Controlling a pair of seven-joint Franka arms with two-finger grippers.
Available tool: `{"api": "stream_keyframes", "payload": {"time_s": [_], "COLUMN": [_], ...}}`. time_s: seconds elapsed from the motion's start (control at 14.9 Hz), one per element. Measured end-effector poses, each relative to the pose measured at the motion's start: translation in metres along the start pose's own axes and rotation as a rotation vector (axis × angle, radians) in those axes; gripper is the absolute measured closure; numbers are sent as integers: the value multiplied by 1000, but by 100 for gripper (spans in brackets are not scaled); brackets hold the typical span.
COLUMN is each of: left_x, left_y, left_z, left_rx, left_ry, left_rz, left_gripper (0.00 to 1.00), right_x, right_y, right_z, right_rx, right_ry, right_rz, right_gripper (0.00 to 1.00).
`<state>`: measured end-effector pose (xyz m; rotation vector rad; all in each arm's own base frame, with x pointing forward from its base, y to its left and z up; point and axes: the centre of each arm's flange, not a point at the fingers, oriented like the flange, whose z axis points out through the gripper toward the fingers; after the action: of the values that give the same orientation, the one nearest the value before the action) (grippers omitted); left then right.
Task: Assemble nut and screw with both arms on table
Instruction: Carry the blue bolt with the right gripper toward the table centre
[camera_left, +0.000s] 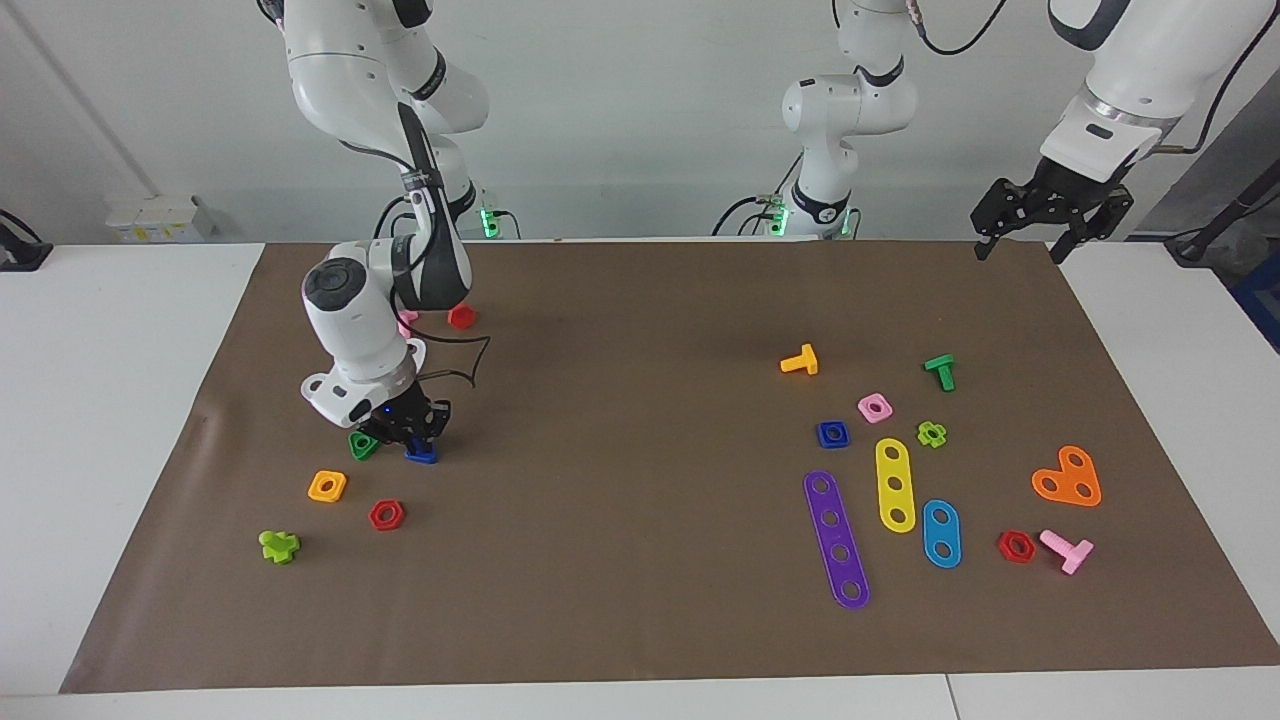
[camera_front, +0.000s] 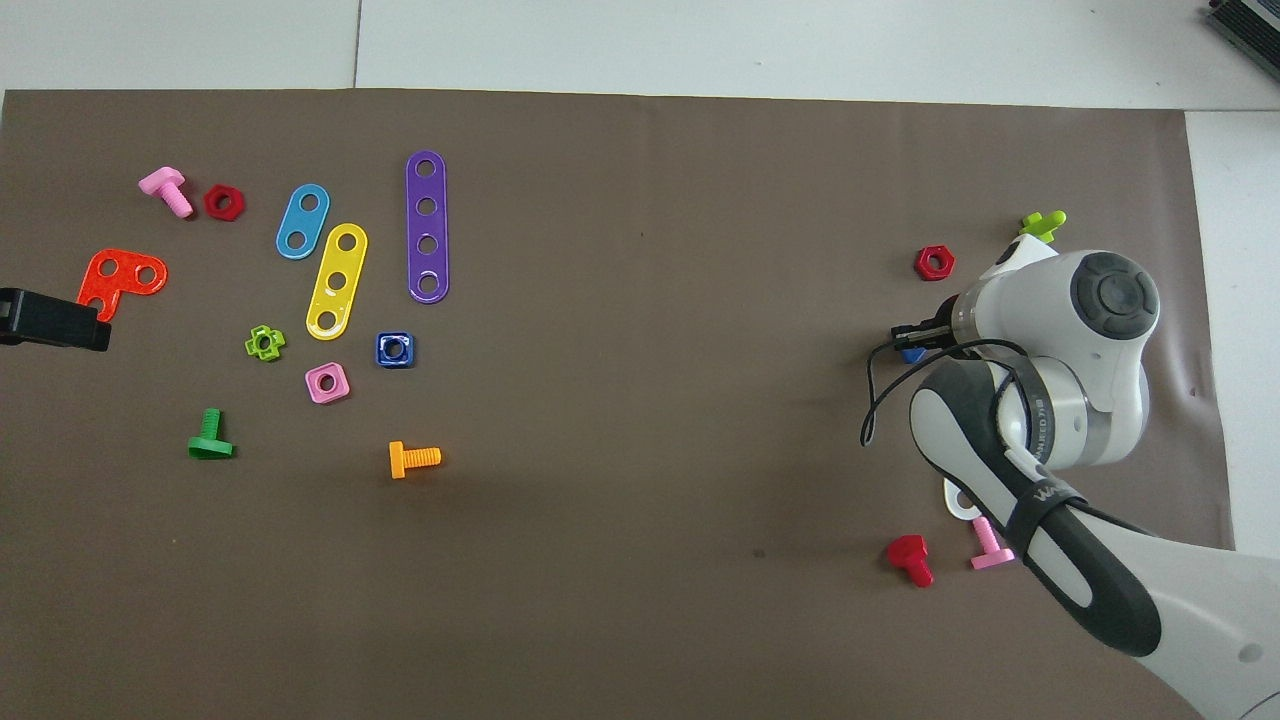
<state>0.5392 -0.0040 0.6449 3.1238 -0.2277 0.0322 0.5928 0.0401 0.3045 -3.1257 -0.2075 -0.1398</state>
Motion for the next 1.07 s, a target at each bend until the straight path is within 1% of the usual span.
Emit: {"api": "stream_keyframes", "payload": {"time_s": [0.13,0.4,0.54,0.6,0.8,1.07], "left_x": [0,0,0,0,0,0], "left_y": [0,0,0,0,0,0], "left_z": [0,0,0,0,0,0], "left_rx": [0,0,0,0,0,0], "left_ry": [0,0,0,0,0,0], "left_rz": [0,0,0,0,0,0], "left_gripper": [0,0,0,0,0,0], "right_x": [6,27,39,44,53,57], "right_y": [2,-3,-22,-38,-102,-197], "right_z": [-19,-99,-134,-146,-160,-154], "right_rx": [-1,-2,1,4,21,45], "right_ry": [-7,-9,-7,4,31,34], "right_rz": [16,83,104,124,196,270], "right_gripper": [80,80,80,80,80,80]}}
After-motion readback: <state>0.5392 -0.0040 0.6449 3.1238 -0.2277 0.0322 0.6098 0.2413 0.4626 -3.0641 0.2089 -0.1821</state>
